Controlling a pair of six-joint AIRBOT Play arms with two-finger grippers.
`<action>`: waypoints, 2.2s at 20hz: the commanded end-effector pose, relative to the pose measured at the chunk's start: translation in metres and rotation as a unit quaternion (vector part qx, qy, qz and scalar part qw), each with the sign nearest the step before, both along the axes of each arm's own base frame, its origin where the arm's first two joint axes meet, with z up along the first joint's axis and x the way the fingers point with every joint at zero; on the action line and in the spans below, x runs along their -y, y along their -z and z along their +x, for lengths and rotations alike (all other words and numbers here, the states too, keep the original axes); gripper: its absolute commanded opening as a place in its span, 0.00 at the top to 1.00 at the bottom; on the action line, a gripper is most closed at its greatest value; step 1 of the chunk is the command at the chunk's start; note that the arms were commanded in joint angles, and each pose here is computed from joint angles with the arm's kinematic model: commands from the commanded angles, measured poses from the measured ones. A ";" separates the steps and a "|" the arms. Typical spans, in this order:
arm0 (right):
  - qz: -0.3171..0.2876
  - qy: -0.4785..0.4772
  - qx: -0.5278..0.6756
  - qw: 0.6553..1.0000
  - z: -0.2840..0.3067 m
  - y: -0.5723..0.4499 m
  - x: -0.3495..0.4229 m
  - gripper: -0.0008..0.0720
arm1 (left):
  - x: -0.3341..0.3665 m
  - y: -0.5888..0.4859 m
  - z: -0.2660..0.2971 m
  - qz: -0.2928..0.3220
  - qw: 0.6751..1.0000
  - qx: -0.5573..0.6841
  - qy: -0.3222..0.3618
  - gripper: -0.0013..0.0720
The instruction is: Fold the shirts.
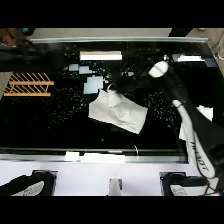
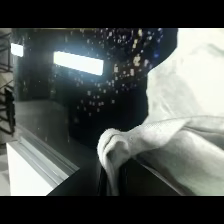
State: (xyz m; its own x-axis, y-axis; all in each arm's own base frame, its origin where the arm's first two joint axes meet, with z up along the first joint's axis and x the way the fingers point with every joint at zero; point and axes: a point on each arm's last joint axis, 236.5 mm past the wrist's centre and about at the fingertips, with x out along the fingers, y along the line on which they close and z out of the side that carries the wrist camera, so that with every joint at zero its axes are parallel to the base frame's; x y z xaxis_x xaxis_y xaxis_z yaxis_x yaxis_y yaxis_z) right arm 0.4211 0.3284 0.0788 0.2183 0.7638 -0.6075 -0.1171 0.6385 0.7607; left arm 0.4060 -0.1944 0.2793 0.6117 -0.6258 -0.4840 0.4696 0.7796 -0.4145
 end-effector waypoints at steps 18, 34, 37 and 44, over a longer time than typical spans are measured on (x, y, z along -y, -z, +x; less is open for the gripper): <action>-0.132 0.096 -0.256 0.953 -0.078 0.159 0.247 0.09 | -0.048 -0.007 -0.025 0.042 0.998 0.008 -0.050 0.93; -0.007 0.058 -0.171 0.984 -0.032 0.117 0.149 0.94 | -0.049 -0.005 -0.023 0.042 0.998 0.007 -0.053 0.93; -0.014 0.056 -0.106 0.993 0.000 0.031 0.192 0.94 | -0.051 -0.003 -0.020 0.046 0.997 0.007 -0.056 0.93; -0.129 0.217 0.011 0.968 0.018 -0.108 0.367 0.94 | -0.050 0.004 -0.009 0.047 0.997 0.005 -0.058 0.93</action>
